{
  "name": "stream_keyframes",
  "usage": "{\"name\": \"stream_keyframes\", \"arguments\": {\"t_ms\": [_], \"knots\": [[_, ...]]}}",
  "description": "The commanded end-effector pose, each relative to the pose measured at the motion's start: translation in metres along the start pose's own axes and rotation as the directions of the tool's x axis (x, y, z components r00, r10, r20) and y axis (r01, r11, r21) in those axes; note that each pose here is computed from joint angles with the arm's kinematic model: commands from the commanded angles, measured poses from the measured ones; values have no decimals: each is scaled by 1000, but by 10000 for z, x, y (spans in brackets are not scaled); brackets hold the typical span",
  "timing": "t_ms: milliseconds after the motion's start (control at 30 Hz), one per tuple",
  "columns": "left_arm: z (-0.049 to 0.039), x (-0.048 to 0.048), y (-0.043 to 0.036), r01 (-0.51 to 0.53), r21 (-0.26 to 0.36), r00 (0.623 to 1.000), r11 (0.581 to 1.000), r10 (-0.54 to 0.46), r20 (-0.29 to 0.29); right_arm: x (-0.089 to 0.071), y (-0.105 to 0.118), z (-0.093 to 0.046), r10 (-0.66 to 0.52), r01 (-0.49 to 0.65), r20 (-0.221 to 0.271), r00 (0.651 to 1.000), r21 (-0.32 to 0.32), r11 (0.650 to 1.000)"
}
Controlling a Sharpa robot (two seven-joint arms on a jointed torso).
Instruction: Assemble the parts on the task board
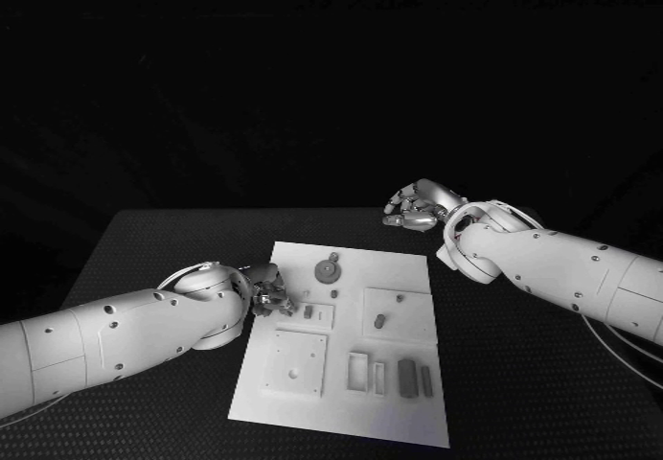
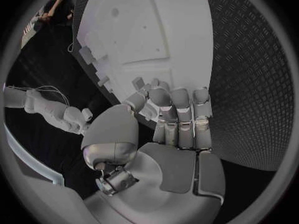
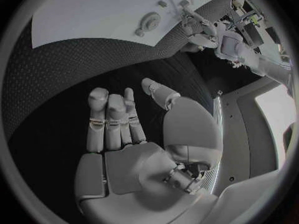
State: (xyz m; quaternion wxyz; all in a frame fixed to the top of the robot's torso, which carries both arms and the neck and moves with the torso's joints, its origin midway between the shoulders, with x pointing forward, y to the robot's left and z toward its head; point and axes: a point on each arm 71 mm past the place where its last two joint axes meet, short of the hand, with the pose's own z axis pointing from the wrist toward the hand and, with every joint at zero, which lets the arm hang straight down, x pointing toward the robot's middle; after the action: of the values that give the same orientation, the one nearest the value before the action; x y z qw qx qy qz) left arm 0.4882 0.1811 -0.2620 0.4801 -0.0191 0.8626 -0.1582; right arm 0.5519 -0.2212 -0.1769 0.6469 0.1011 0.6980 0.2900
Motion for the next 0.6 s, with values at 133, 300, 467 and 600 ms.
{"name": "stream_keyframes", "arguments": {"t_ms": [133, 300, 467, 600], "knots": [[9, 68, -16, -14, 0, 999, 1000, 14, -44, 12, 9, 0, -3, 3, -12, 1000, -9, 1000], [11, 72, -28, -15, 3, 999, 1000, 15, -47, 12, 9, 0, -3, 3, -12, 1000, -9, 1000], [14, 74, -40, -15, 6, 999, 1000, 15, -48, 13, 10, 1, -3, 3, -12, 1000, -9, 1000], [19, 72, -44, -13, 6, 999, 1000, 13, -45, 14, 10, 1, -3, 3, -12, 1000, -10, 1000]]}}
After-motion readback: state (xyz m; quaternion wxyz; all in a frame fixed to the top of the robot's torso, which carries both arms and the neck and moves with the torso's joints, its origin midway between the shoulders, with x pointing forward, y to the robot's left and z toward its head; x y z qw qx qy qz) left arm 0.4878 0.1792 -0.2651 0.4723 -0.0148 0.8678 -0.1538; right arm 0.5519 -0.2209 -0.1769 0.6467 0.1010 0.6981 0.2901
